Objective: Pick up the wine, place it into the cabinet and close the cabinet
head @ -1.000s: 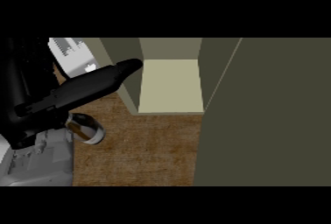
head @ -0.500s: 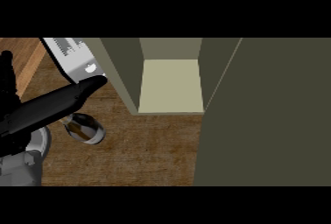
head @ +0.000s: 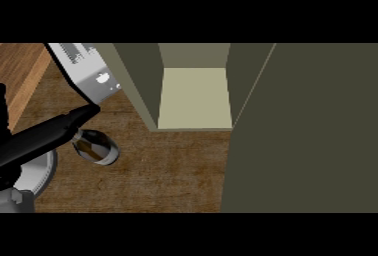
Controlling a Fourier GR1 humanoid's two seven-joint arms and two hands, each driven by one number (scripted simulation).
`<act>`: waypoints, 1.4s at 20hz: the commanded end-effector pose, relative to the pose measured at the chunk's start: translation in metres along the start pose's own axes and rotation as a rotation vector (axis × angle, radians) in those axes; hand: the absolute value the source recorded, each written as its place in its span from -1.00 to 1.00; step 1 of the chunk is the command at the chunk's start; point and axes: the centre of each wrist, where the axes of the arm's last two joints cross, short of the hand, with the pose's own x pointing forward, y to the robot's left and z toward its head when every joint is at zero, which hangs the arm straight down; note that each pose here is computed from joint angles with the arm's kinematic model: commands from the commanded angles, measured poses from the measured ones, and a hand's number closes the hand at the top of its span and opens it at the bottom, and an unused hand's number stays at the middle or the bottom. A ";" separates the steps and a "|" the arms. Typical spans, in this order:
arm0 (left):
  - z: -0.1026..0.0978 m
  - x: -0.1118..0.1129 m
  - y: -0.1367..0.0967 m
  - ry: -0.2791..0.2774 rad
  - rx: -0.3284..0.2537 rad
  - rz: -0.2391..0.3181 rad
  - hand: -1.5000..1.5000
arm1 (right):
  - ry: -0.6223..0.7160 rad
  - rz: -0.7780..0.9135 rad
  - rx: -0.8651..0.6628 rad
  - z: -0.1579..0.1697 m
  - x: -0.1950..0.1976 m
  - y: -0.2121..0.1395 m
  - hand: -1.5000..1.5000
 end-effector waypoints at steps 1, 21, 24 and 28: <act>-0.001 -0.018 0.015 0.039 0.014 0.015 -1.00 | -0.097 -0.018 0.004 0.036 0.042 0.006 -1.00; -0.012 -0.140 0.050 0.152 0.002 -0.026 -1.00 | -0.097 0.004 0.022 0.036 0.047 0.002 -1.00; -0.042 -0.144 0.056 0.151 0.027 -0.033 -1.00 | -0.091 -0.007 0.017 0.039 0.046 0.004 -1.00; -0.042 -0.173 0.048 0.177 0.023 -0.053 -1.00 | -0.100 0.009 0.014 0.035 0.049 0.004 -1.00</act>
